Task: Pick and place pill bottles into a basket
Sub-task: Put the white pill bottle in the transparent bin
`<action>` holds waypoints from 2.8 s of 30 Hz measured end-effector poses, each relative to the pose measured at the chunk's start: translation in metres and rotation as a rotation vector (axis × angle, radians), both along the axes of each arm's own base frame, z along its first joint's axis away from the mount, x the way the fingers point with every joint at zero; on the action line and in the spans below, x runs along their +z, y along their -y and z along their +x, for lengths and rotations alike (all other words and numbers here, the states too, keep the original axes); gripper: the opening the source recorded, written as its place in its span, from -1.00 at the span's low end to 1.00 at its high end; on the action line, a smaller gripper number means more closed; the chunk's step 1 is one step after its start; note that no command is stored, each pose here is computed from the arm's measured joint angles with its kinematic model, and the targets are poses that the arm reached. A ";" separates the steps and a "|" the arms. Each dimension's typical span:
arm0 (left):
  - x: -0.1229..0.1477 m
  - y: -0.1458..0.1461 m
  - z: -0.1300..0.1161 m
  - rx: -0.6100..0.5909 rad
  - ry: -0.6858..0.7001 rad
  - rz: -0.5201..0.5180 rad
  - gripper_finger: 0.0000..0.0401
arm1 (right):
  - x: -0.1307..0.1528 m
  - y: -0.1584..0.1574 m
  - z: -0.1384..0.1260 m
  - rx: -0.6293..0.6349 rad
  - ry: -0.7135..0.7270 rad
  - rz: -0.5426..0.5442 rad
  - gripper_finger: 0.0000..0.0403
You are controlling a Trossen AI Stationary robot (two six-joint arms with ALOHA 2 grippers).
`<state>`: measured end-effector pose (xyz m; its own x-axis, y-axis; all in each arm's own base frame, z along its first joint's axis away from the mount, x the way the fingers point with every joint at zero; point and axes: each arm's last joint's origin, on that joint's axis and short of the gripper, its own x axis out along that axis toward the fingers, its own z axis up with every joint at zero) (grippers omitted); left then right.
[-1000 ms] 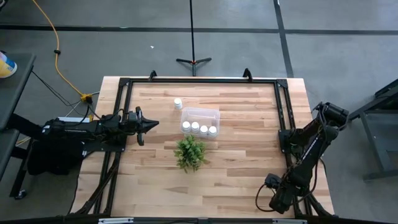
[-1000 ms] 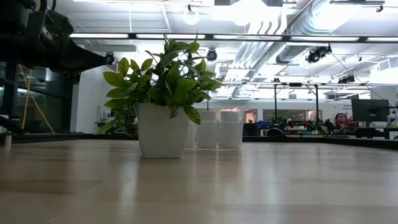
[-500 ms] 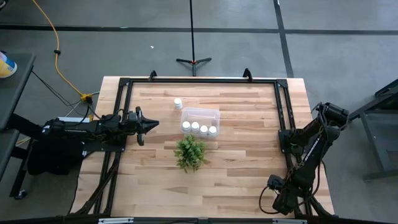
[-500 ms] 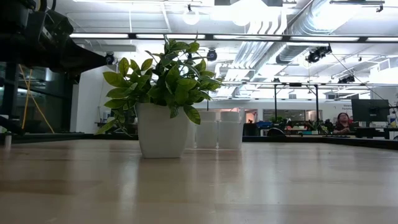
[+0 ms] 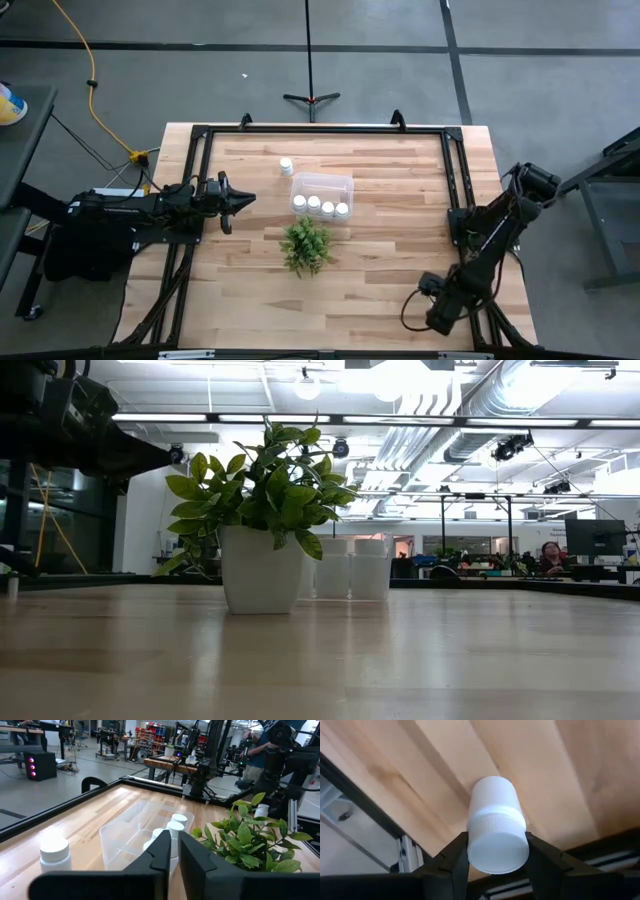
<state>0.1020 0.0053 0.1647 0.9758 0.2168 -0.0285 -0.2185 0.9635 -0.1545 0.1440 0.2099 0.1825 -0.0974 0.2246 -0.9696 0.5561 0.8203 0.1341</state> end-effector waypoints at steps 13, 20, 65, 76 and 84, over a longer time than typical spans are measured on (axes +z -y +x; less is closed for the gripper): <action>0.000 -0.001 0.000 0.023 0.001 0.001 -0.59 | 0.001 0.038 0.040 0.047 0.229 -0.189 -0.26; 0.000 -0.001 0.000 0.025 0.002 0.001 -0.59 | 0.002 0.058 0.062 0.103 0.372 -0.303 -0.26; 0.001 -0.003 -0.001 0.113 0.017 -0.022 -0.59 | 0.097 0.246 0.118 0.192 1.093 -0.425 -0.27; 0.001 -0.003 -0.001 0.120 0.017 -0.023 -0.59 | 0.115 0.280 0.121 0.003 1.248 -0.585 -0.27; 0.001 -0.003 -0.001 0.123 0.018 -0.023 -0.59 | 0.134 0.294 0.122 -0.132 1.432 -0.653 -0.27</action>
